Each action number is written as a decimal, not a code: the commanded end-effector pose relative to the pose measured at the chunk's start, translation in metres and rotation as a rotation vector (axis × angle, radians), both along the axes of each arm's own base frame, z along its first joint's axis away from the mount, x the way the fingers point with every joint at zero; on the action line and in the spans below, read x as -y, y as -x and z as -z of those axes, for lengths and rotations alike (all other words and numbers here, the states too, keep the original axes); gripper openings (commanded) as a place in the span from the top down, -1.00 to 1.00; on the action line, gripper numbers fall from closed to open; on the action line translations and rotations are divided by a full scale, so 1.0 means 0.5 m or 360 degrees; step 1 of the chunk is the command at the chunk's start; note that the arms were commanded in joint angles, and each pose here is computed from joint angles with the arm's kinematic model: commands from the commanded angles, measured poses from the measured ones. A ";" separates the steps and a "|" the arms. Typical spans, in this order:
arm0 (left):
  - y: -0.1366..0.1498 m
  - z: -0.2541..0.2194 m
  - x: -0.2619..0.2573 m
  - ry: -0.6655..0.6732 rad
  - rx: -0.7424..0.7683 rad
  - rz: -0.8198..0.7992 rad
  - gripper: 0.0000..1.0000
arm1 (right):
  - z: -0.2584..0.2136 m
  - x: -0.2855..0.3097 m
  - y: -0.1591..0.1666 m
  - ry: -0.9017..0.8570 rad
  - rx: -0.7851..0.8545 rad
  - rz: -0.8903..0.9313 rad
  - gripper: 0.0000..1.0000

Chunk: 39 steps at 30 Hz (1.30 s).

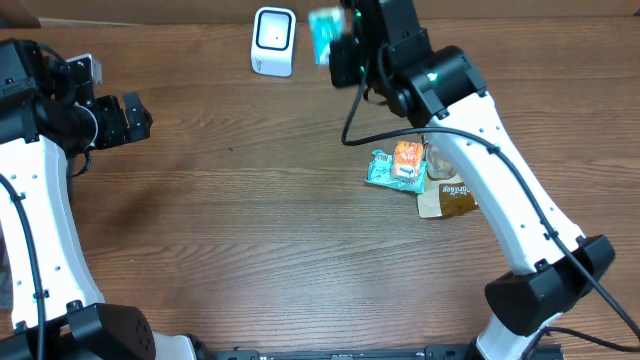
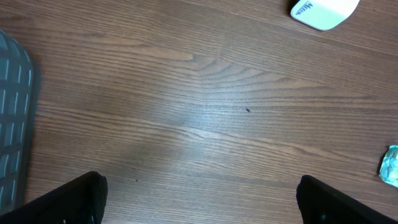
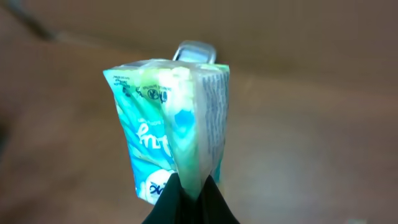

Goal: Scan the item barcode
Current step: 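Lift the blue tissue pack and swing it toward the scanner, then hold the blue tissue pack in front of the white scanner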

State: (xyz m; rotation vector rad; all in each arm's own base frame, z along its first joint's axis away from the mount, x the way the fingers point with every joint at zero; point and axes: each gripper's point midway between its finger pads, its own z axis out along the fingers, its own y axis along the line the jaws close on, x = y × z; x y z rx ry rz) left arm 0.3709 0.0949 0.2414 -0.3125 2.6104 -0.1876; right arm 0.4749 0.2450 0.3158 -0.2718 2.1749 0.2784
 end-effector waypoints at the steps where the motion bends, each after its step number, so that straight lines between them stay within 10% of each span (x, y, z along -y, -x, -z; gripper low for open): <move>1: 0.000 -0.006 0.003 -0.0021 0.0021 0.0043 -0.99 | -0.002 0.030 -0.077 0.0399 0.0277 0.0093 0.92; 19: 0.000 -0.006 0.003 -0.0022 0.0021 0.0042 -0.99 | 0.250 -0.176 -0.290 0.1594 0.1095 -0.0532 0.92; 39: 0.000 -0.006 0.003 -0.0022 0.0021 0.0042 -0.99 | 0.321 -0.204 -0.302 0.1631 0.1182 -0.0572 0.92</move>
